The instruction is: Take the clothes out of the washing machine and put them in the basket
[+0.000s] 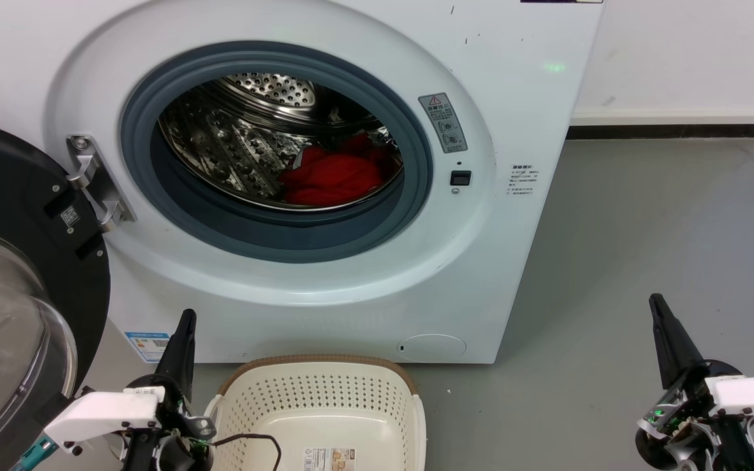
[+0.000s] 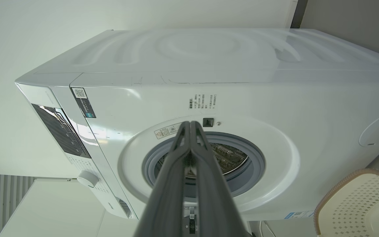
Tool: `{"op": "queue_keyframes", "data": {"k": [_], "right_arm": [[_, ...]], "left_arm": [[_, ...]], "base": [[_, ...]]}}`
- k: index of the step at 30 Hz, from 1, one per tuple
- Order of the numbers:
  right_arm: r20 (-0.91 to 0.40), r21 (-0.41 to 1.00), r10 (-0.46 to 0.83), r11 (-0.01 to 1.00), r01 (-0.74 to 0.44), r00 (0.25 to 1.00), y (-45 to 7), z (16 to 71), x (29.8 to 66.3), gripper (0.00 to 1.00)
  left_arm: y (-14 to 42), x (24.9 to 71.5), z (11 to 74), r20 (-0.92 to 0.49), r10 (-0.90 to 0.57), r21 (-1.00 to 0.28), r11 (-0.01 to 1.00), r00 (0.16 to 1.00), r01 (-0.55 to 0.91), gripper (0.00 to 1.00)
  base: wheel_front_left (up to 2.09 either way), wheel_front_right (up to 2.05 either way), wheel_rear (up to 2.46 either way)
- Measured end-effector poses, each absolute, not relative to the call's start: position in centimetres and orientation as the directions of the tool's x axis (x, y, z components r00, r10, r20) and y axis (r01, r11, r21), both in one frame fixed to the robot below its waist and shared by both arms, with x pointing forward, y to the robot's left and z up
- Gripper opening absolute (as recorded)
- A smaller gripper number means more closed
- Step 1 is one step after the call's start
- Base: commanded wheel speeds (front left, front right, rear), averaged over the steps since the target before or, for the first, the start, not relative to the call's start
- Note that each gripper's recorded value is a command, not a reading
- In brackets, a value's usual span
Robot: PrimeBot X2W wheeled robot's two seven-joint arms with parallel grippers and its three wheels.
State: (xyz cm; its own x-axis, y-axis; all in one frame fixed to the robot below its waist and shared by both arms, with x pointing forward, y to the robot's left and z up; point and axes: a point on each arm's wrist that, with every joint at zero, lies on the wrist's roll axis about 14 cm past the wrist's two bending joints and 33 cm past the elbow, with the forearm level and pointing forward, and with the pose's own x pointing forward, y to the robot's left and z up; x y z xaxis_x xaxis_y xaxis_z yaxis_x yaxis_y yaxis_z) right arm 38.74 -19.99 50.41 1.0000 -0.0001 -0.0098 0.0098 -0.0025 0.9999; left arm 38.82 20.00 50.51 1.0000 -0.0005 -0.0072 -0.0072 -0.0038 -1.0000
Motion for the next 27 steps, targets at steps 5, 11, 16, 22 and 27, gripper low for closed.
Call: {"op": "queue_keyframes", "data": {"k": [5,11,16,22,27], "right_arm": [[-0.010,1.000,0.000,-0.003,0.010,1.000,-19.99,50.40,38.74,0.00],[-0.010,1.000,0.000,-0.003,0.010,1.000,-19.99,50.41,38.74,0.00],[-0.010,1.000,0.000,-0.003,0.010,1.000,-19.99,50.41,38.74,0.00],[-0.010,1.000,0.000,-0.003,0.010,1.000,-19.99,50.41,38.74,0.00],[-0.010,1.000,0.000,-0.003,0.010,1.000,-19.99,50.41,38.74,0.00]], "left_arm": [[20.00,38.82,50.50,-0.007,0.000,-1.000,-0.004,1.000,-0.007,0.00],[20.00,38.82,50.51,-0.007,0.000,-1.000,-0.004,1.000,-0.007,0.00],[20.00,38.82,50.51,-0.007,0.000,-1.000,-0.004,1.000,-0.007,0.00],[20.00,38.82,50.51,-0.007,0.000,-1.000,-0.004,1.000,-0.007,0.00],[20.00,38.82,50.51,-0.007,0.000,-1.000,-0.004,1.000,-0.007,0.00]], "base": [[0.00,0.00,0.00],[0.00,0.00,0.00],[0.00,0.00,0.00],[0.00,0.00,0.00],[0.00,0.00,0.00]]}}
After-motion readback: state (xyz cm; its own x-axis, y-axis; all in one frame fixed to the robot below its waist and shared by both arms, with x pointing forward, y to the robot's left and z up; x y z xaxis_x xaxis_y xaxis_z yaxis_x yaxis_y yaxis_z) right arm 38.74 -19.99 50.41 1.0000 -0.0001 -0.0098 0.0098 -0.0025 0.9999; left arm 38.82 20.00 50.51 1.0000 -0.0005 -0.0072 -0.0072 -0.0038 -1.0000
